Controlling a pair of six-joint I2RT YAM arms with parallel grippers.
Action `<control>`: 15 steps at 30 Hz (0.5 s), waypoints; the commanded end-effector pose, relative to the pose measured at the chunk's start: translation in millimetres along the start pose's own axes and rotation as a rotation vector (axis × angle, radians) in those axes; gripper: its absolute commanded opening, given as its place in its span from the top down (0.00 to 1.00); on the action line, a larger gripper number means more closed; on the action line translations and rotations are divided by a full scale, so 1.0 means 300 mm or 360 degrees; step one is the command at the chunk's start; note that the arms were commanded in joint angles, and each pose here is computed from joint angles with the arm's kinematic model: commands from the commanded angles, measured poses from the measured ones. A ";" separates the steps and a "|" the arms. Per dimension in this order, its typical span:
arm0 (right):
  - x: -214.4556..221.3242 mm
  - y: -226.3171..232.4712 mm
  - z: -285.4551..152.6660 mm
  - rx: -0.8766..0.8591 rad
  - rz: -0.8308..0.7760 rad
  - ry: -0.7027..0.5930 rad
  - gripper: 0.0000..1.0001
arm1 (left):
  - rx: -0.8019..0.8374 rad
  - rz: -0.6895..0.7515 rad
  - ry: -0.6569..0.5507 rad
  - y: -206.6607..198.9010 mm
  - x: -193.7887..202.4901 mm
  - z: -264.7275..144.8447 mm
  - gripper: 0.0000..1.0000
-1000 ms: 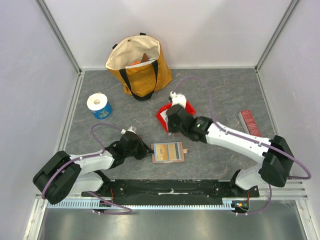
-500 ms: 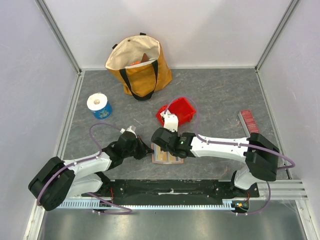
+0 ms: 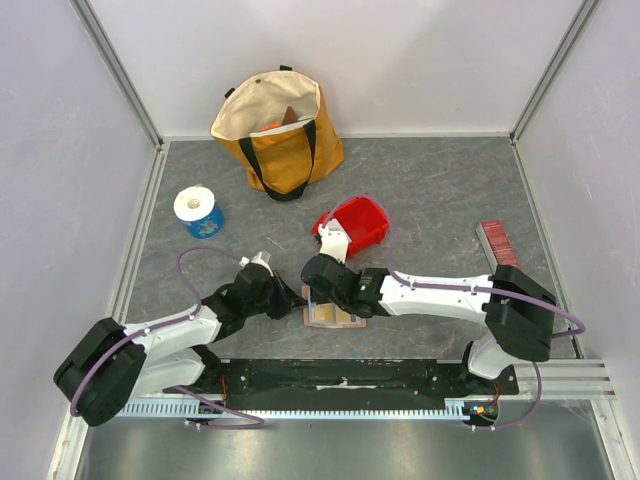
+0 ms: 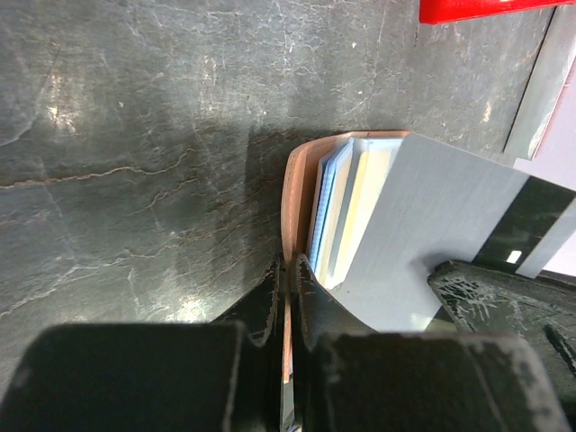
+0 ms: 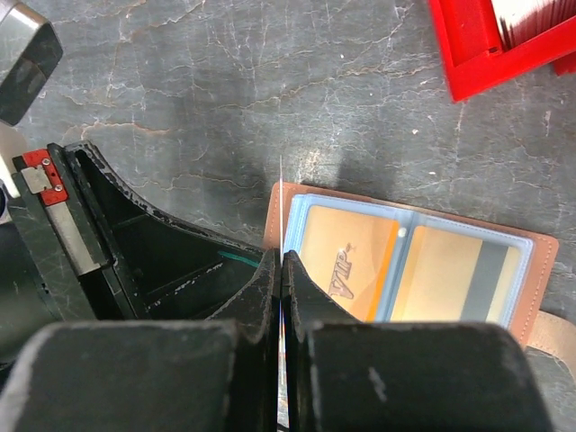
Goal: Put the credit cards into the card holder
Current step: Insert the credit card into the card holder.
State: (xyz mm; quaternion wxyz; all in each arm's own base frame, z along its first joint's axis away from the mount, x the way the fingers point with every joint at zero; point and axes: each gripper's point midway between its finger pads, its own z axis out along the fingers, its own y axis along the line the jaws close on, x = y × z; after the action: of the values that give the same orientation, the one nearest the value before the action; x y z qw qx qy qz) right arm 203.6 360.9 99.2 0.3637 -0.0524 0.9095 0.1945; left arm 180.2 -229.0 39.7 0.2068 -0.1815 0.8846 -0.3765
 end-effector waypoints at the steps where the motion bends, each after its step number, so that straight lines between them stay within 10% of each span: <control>1: -0.028 0.045 0.018 -0.0037 0.0006 -0.0043 1.00 | 0.0026 0.0045 0.0003 -0.006 0.001 -0.008 0.98; 15: -0.043 0.037 0.023 -0.0004 0.0028 -0.0075 1.00 | 0.0034 0.0040 -0.0003 -0.009 -0.002 -0.011 0.98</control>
State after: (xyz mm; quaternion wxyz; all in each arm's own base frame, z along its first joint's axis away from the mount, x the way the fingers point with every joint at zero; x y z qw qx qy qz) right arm 203.7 362.8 82.3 0.3556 -0.0609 0.9150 0.1807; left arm 178.4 -227.4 38.7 0.2058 -0.1819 0.8853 -0.3751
